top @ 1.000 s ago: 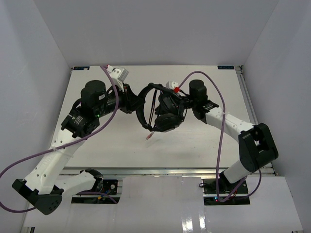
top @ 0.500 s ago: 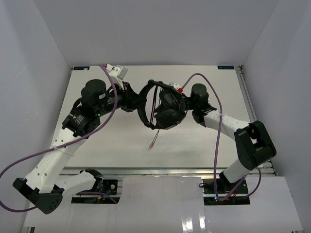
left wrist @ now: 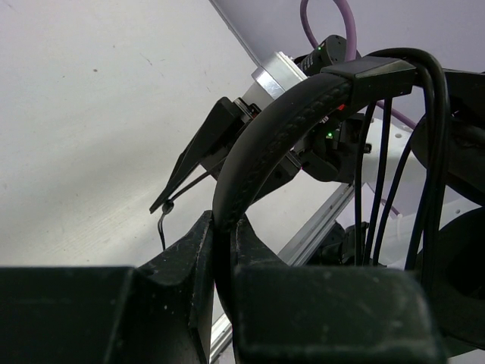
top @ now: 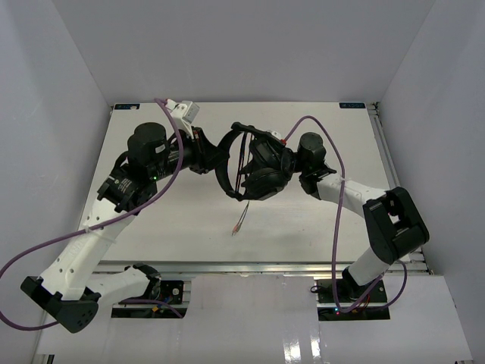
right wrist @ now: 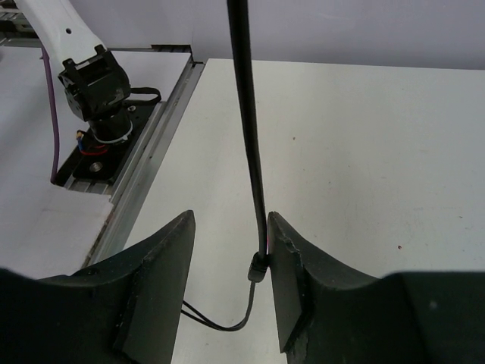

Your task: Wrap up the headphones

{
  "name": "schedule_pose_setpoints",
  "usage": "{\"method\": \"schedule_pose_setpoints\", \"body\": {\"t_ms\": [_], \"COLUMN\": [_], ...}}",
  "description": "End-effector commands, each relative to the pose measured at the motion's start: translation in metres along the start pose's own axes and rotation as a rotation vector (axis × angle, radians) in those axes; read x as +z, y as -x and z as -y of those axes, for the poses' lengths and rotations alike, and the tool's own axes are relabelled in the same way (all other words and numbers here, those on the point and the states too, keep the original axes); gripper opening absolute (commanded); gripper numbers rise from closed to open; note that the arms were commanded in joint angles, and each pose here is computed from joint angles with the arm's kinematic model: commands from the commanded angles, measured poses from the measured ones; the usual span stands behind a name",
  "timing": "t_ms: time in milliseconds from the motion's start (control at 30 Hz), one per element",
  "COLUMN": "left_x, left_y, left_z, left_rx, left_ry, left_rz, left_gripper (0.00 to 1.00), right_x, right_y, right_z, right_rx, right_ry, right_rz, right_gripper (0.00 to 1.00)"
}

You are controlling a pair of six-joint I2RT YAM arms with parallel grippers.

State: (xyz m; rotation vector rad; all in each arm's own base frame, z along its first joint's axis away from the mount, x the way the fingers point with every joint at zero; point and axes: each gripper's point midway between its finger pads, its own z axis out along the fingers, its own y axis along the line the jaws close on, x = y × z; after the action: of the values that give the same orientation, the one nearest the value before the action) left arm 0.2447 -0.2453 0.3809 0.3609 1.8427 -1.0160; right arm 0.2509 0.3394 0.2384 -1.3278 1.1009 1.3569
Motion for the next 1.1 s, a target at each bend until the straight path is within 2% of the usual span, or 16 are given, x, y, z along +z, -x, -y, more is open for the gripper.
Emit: {"method": "schedule_pose_setpoints", "body": {"t_ms": [0, 167, 300, 900, 1067], "left_x": [-0.019, -0.021, -0.023, -0.034, -0.036], "left_y": [0.048, 0.045, 0.046, 0.075, 0.079], "left_z": [0.045, 0.047, 0.045, 0.035, 0.028], "left_rx": [0.034, 0.036, 0.044, 0.030, 0.012], "left_ry": [-0.145, -0.161, -0.143, -0.033, 0.003], "left_rz": [0.150, 0.138, 0.144, 0.263, 0.299], "left_gripper": [0.00, 0.00, 0.00, 0.00, 0.00], "right_x": [0.000, 0.003, 0.002, -0.012, -0.015], "right_y": [-0.010, -0.008, -0.008, -0.026, -0.027], "right_z": [0.003, 0.013, 0.017, -0.005, -0.011], "right_rx": [0.024, 0.013, 0.018, 0.057, 0.071], "right_ry": [0.012, 0.012, 0.011, -0.023, -0.036], "right_rz": [-0.008, -0.008, -0.008, -0.034, -0.048], "right_gripper": [0.51, 0.54, 0.52, 0.50, 0.46]}}
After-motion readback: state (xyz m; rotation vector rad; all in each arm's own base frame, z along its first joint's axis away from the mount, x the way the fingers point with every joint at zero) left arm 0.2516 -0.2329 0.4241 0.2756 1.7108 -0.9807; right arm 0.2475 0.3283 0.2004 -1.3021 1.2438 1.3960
